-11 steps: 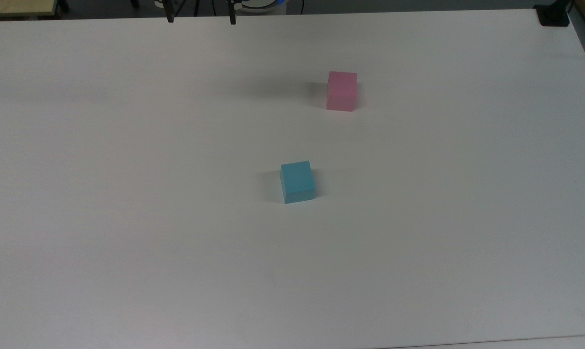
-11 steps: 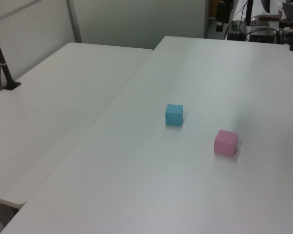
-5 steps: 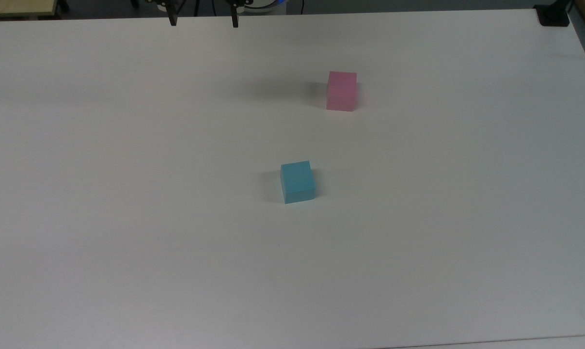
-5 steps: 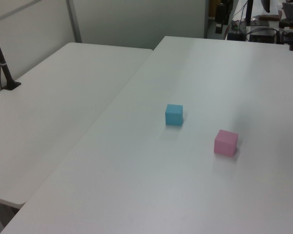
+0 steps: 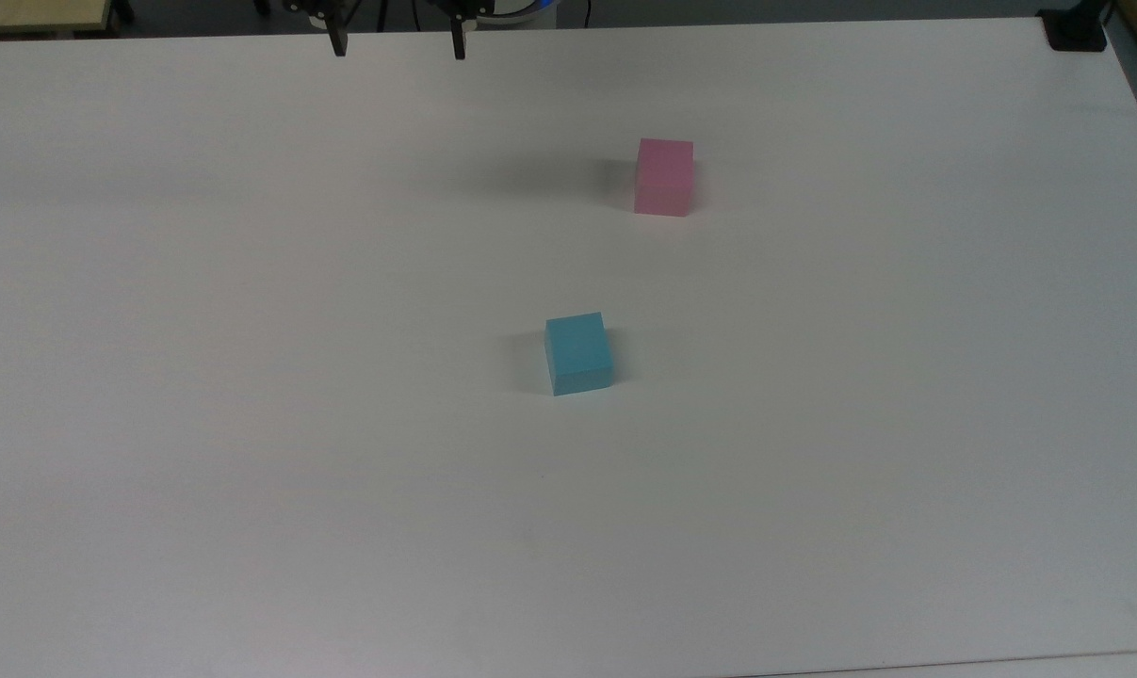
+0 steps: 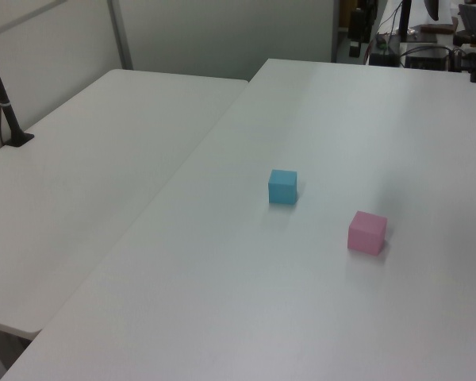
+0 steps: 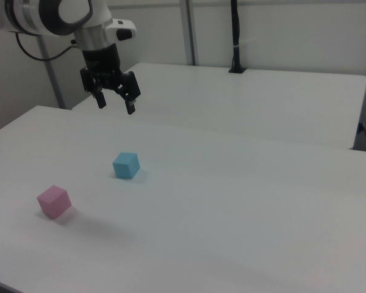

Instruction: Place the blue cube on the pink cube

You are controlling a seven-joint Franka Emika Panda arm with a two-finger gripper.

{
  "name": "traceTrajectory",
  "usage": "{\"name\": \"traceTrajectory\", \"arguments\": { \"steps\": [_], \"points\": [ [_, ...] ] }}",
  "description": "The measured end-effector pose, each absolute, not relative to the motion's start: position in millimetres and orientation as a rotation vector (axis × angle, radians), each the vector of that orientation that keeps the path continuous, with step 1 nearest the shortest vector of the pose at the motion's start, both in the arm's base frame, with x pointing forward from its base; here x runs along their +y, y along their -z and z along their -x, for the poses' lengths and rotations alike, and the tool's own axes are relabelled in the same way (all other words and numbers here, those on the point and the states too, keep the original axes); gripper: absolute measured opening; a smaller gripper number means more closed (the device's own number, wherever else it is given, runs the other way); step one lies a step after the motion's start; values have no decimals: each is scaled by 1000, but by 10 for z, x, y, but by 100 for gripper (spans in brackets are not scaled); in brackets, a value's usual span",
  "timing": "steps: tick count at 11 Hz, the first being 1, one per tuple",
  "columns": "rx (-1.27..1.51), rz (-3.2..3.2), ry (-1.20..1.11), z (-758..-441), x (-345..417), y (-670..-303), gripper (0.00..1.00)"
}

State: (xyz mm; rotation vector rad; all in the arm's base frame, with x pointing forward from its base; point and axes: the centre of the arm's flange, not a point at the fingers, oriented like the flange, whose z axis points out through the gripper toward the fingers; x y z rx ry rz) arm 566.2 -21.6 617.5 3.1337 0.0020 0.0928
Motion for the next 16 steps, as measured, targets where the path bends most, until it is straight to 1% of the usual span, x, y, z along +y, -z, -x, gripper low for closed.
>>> {"name": "traceTrajectory", "arguments": {
  "steps": [5,8,11,14,16],
  "points": [
    [3,-3170,-83,-5691,-161,-6123,100],
    [-9,-3262,-101,-5813,-44,-5983,100],
    [-12,-3307,-180,-5986,108,-5717,100],
    [-15,-3314,-296,-6262,365,-5281,100],
    [-27,-3311,-303,-6373,575,-5020,100]
  ]
}}
